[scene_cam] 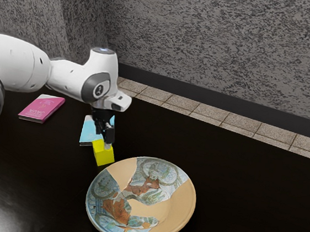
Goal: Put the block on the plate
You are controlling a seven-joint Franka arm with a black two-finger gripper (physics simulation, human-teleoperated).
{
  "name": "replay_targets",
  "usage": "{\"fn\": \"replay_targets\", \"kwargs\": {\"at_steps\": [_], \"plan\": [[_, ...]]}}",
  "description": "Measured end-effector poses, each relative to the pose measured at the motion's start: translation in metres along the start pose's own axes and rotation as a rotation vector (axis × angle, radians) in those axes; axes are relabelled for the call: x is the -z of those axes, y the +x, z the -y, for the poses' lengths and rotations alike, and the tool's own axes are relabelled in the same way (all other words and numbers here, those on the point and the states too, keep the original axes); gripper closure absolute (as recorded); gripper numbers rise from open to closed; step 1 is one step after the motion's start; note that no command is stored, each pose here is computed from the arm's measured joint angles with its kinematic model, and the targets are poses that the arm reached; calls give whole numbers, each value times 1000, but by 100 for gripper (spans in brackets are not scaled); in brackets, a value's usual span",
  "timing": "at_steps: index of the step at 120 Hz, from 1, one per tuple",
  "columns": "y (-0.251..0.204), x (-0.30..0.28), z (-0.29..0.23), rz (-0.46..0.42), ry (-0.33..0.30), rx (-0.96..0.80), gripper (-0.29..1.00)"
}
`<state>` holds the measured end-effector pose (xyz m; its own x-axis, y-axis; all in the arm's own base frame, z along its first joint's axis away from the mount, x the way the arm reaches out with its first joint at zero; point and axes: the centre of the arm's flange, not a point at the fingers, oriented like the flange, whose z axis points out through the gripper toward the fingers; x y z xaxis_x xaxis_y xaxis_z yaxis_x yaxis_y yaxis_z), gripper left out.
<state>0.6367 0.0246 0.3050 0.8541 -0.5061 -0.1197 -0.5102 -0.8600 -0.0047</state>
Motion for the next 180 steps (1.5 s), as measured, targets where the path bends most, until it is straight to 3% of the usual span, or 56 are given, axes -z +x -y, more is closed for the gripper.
{"fn": "replay_targets", "kwargs": {"at_steps": [54, 85, 116, 156, 180], "plan": [[7, -40, -1, 25, -18, -69, 2], [8, -43, 0, 20, -16, -87, 25], [8, -37, 0, 10, -4, -98, 29], [6, 52, -15, -68, 70, -140, 29], [39, 81, -100, -67, 99, -284, 29]]}}
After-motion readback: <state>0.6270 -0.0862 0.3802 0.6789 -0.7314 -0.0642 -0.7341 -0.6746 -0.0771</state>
